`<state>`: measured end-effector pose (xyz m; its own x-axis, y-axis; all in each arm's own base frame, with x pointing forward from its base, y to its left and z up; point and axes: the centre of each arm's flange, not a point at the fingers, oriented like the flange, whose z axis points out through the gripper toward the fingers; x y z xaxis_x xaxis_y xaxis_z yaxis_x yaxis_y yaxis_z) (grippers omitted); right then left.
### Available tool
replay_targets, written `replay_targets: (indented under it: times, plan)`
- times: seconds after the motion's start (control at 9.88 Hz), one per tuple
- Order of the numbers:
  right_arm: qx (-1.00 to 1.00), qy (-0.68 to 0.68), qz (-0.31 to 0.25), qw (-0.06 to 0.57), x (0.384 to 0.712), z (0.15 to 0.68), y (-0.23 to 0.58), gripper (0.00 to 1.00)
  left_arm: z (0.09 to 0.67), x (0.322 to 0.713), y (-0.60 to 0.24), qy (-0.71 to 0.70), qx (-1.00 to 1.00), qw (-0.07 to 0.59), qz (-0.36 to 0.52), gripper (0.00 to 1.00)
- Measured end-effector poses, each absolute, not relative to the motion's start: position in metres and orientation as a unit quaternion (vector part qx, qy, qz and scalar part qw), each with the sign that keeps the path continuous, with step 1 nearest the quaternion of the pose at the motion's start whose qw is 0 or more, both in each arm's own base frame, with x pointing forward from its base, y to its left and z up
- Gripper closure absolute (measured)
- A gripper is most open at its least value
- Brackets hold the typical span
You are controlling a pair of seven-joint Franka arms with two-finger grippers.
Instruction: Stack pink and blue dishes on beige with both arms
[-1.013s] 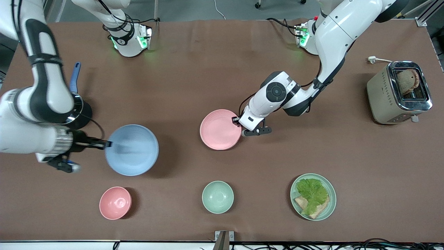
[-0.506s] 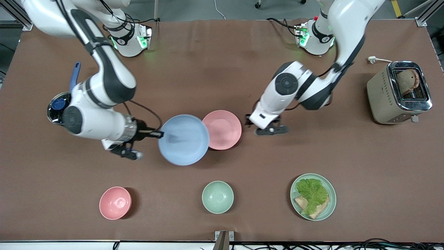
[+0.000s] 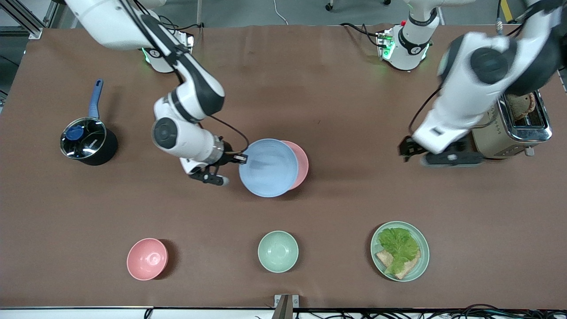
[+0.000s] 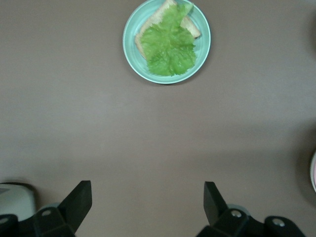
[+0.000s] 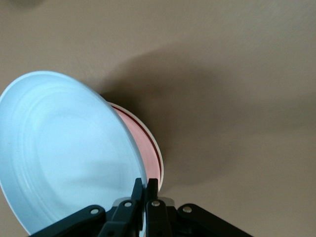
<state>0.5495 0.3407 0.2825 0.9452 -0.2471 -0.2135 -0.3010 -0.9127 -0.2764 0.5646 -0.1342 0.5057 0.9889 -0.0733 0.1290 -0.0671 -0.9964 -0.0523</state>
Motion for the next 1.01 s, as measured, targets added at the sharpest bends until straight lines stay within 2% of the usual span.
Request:
replay_targets:
  times: [0.3, 0.51, 0.71, 0.91, 1.01]
  plan:
    - [-0.975, 0.136, 0.094, 0.150, 0.529, 0.265, 0.362, 0.96, 0.609, 0.534, -0.056, 0.057, -0.997, 0.014, -0.051, 0.00]
    - [-0.975, 0.138, 0.084, 0.150, 0.525, 0.255, 0.360, 0.96, 0.654, 0.518, -0.036, 0.052, -0.996, 0.011, -0.072, 0.00]
    - [-0.976, 0.137, 0.079, 0.149, 0.521, 0.245, 0.360, 0.95, 0.684, 0.518, -0.032, 0.048, -0.997, 0.010, -0.052, 0.00]
    - [-0.976, 0.136, 0.079, 0.150, 0.520, 0.240, 0.362, 0.88, 0.689, 0.530, -0.031, 0.046, -0.998, 0.009, -0.029, 0.00]
    - [-0.977, 0.134, 0.078, 0.149, 0.522, 0.244, 0.361, 0.75, 0.685, 0.534, -0.030, 0.043, -0.999, 0.004, -0.022, 0.00]
